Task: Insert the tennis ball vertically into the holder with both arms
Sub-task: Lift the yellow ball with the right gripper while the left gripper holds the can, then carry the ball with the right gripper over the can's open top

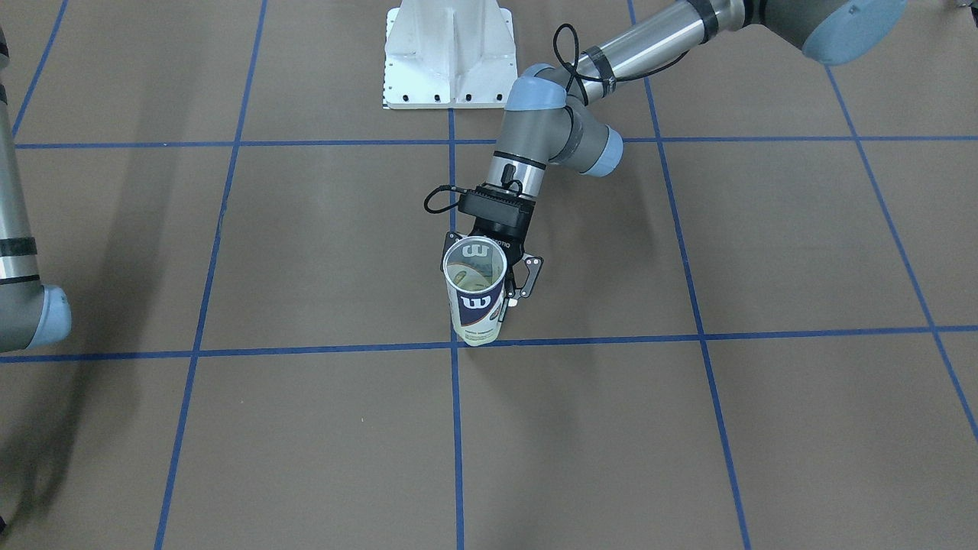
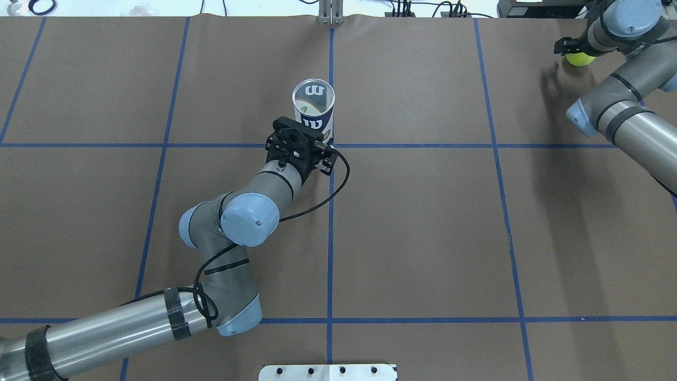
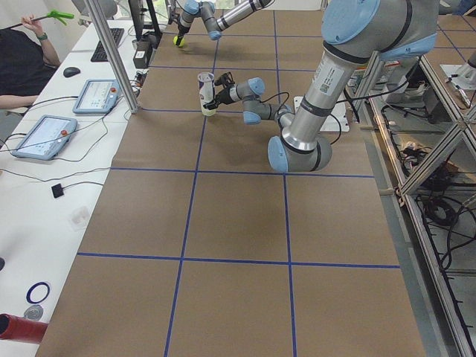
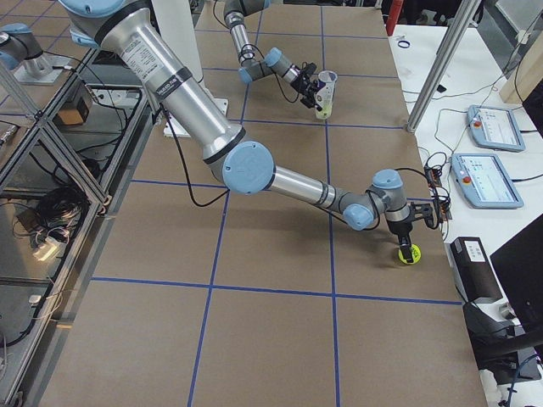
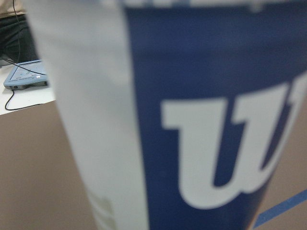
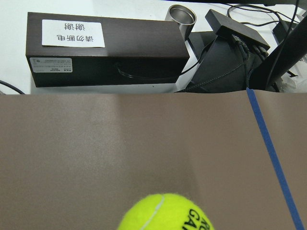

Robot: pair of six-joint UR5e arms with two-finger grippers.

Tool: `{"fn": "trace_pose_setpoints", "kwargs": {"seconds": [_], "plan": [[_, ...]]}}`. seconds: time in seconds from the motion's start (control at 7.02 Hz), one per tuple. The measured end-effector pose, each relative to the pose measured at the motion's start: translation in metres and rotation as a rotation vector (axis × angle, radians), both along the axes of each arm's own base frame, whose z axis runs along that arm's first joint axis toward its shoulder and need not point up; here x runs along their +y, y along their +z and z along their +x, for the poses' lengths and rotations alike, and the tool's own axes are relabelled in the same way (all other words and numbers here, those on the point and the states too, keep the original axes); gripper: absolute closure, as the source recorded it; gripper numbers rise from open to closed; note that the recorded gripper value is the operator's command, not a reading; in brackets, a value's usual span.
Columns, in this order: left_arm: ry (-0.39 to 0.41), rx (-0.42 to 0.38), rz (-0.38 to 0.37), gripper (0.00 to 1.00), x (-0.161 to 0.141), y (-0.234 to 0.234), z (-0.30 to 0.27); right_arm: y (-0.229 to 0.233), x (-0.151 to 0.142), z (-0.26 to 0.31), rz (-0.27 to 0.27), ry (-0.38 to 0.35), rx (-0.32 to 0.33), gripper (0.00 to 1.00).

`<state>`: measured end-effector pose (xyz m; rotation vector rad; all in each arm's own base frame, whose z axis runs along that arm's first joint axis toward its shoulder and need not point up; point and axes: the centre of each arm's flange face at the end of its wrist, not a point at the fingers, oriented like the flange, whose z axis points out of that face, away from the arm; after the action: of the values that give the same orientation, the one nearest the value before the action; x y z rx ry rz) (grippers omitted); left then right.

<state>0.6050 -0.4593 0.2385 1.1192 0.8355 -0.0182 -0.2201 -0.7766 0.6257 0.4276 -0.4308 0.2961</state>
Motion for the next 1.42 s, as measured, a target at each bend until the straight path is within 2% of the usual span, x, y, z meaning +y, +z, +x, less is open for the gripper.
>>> {"fn": "trace_pose_setpoints", "kwargs": {"seconds": [0.14, 0.28, 0.43, 0.71, 0.85, 1.0, 1.14, 1.28, 1.42], "plan": [[0.0, 0.0, 0.0, 0.23, 0.0, 0.0, 0.0, 0.001, 0.0, 0.0, -0.001, 0.0, 0.001, 0.35], [0.0, 0.0, 0.0, 0.23, 0.0, 0.0, 0.0, 0.001, 0.001, 0.0, -0.002, 0.0, 0.002, 0.83], [0.0, 0.0, 0.0, 0.23, 0.0, 0.0, 0.0, 0.002, 0.001, 0.0, -0.002, 0.0, 0.002, 1.0], [-0.001, 0.003, 0.001, 0.23, 0.0, -0.001, -0.001, -0.016, -0.008, 0.018, 0.025, 0.009, -0.022, 1.0], [0.0, 0.006, 0.003, 0.23, 0.001, -0.003, -0.002, -0.049, -0.021, 0.053, 0.055, 0.005, -0.075, 1.0], [0.0, 0.008, 0.003, 0.23, 0.001, -0.004, -0.002, -0.096, -0.027, 0.092, 0.059, -0.025, -0.141, 1.0], [0.0, 0.009, 0.004, 0.23, 0.001, -0.004, -0.003, -0.158, -0.02, 0.112, 0.029, -0.058, -0.198, 1.0], [0.0, 0.01, 0.004, 0.23, 0.002, -0.004, -0.003, -0.246, 0.005, 0.118, -0.026, -0.1, -0.26, 1.0], [0.001, 0.01, 0.004, 0.23, 0.002, -0.004, -0.003, -0.324, 0.045, 0.111, -0.079, -0.158, -0.334, 1.0]]}}
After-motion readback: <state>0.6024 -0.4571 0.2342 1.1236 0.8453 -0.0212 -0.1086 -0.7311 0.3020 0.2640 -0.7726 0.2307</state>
